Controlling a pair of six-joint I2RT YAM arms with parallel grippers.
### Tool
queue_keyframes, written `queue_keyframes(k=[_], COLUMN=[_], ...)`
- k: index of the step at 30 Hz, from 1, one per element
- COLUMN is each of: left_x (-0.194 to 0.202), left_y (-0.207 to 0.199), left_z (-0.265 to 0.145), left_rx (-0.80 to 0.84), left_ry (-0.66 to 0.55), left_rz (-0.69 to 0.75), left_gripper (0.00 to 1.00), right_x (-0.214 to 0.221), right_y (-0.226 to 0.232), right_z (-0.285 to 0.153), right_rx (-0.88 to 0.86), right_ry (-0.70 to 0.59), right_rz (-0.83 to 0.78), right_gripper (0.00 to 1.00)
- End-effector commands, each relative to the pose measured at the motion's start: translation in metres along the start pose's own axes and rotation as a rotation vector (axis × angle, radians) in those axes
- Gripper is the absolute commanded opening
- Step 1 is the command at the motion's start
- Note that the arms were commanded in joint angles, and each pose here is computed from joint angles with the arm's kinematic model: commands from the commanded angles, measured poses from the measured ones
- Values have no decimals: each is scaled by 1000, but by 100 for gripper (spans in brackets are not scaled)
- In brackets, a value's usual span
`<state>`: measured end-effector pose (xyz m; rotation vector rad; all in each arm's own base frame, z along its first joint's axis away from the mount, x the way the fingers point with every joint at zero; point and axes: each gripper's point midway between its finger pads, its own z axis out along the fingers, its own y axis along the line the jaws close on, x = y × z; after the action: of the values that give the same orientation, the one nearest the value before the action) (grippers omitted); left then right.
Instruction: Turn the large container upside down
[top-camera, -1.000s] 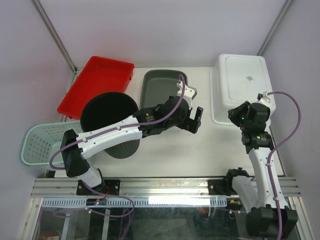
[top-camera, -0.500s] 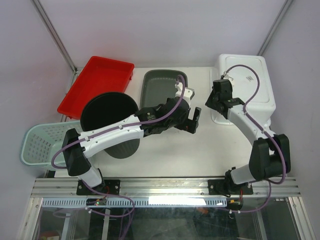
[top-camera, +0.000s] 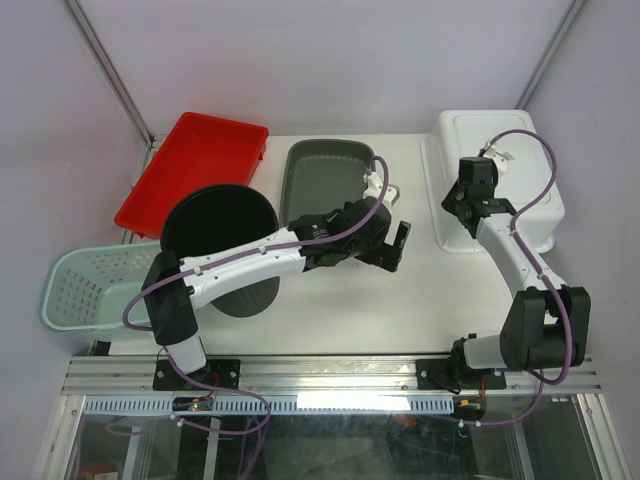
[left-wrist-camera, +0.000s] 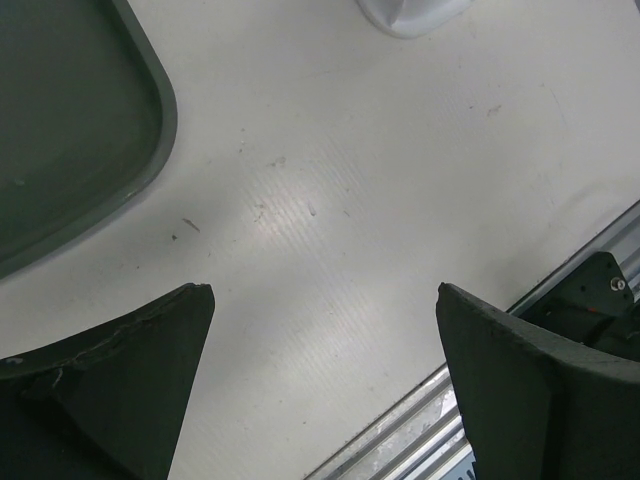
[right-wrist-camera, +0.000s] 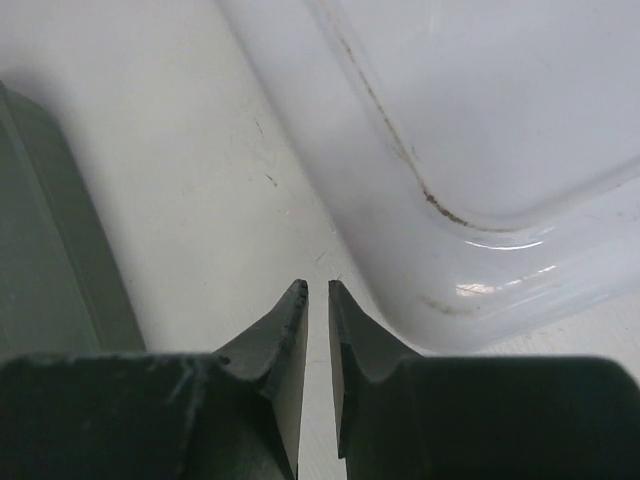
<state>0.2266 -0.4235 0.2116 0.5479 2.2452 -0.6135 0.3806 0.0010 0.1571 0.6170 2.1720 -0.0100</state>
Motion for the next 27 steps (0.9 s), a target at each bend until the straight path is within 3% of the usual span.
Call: queue_keyframes(k=[1, 4, 8, 15, 22, 27], left_x=[-19, -18, -24, -38, -49, -38], left_y=[-15, -15, -7, 41, 89, 108], left_z=[-2, 2, 14, 61, 111, 141], left_rx=[57, 52, 20, -115, -285, -323], left_ry=[-37, -33, -33, 1, -7, 21], left_rz=[-13, -2, -7, -49, -53, -34], left_gripper=[99, 99, 99, 99, 97, 81], right_x=[-11, -9, -9, 17, 43, 32], right_y=[14, 29, 42, -12, -60, -52], right_z=[-9, -23, -58, -107, -152, -187], right_rx=[-73, -163, -247, -157, -90, -194], right_ry=[-34, -20, -56, -78, -105, -146], right_rz=[-1, 5, -19, -13, 48, 124], right_gripper=[17, 24, 43, 63, 70, 72])
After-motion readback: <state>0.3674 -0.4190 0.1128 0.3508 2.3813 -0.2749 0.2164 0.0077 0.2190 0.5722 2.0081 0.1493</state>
